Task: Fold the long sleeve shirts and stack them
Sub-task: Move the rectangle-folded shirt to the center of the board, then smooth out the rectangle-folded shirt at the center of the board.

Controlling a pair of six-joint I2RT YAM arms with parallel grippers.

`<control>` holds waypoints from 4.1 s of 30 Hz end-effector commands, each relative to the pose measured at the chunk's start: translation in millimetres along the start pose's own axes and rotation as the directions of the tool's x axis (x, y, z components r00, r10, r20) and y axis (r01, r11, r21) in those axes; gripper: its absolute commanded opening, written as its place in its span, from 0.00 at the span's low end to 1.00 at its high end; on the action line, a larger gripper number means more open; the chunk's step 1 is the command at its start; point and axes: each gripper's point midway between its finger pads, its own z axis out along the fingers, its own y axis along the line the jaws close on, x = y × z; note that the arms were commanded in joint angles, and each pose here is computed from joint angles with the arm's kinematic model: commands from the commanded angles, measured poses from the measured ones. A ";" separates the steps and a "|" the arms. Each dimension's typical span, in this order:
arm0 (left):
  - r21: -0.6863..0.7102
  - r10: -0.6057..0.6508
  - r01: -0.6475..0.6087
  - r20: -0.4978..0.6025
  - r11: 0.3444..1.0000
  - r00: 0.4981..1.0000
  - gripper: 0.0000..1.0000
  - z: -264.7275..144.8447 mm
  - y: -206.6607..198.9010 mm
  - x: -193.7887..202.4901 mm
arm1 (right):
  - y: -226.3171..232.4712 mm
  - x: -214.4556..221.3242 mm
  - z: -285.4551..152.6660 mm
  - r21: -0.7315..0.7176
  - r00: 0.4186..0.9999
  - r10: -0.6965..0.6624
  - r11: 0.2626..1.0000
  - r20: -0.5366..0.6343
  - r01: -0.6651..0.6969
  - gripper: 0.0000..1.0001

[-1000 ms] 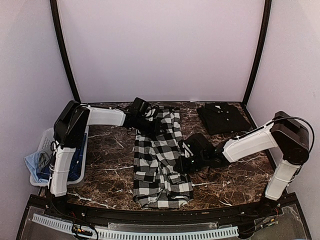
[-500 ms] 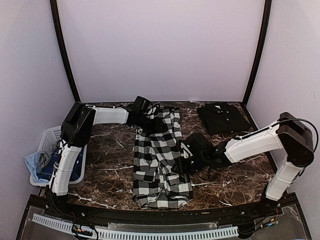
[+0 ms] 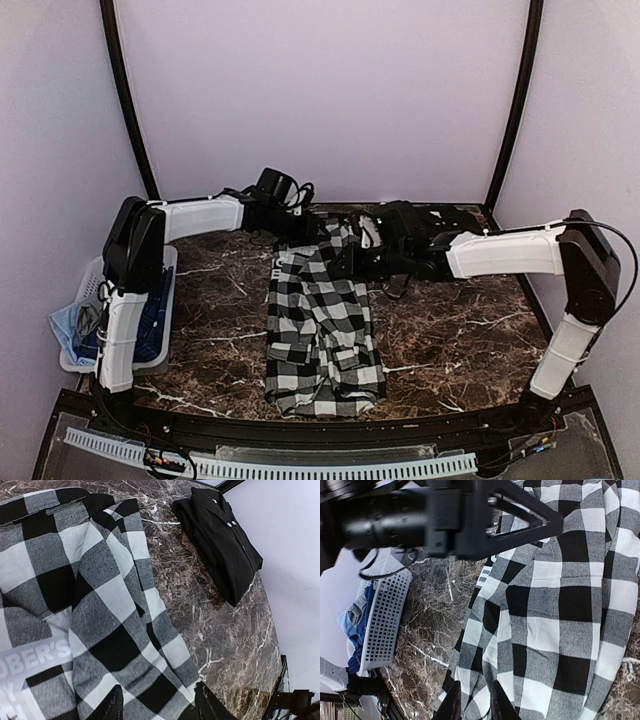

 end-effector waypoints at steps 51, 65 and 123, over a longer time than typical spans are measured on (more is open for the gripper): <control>-0.068 -0.116 0.117 0.013 0.991 0.993 0.44 -52.1 56.1 -3.0 | -99.7 -65.5 61.6 0.012 0.989 0.148 0.989 -0.002 -0.148 0.19; 0.029 -0.273 0.277 -0.112 0.960 0.956 0.37 -112.0 23.3 112.0 | -66.5 54.2 5.4 0.078 0.984 0.041 0.997 -0.173 -0.028 0.19; -0.162 -0.280 0.230 -0.464 0.960 0.841 0.30 -158.0 -11.0 310.0 | -55.2 159.2 -58.4 0.106 0.955 0.147 0.987 -0.259 -0.123 0.39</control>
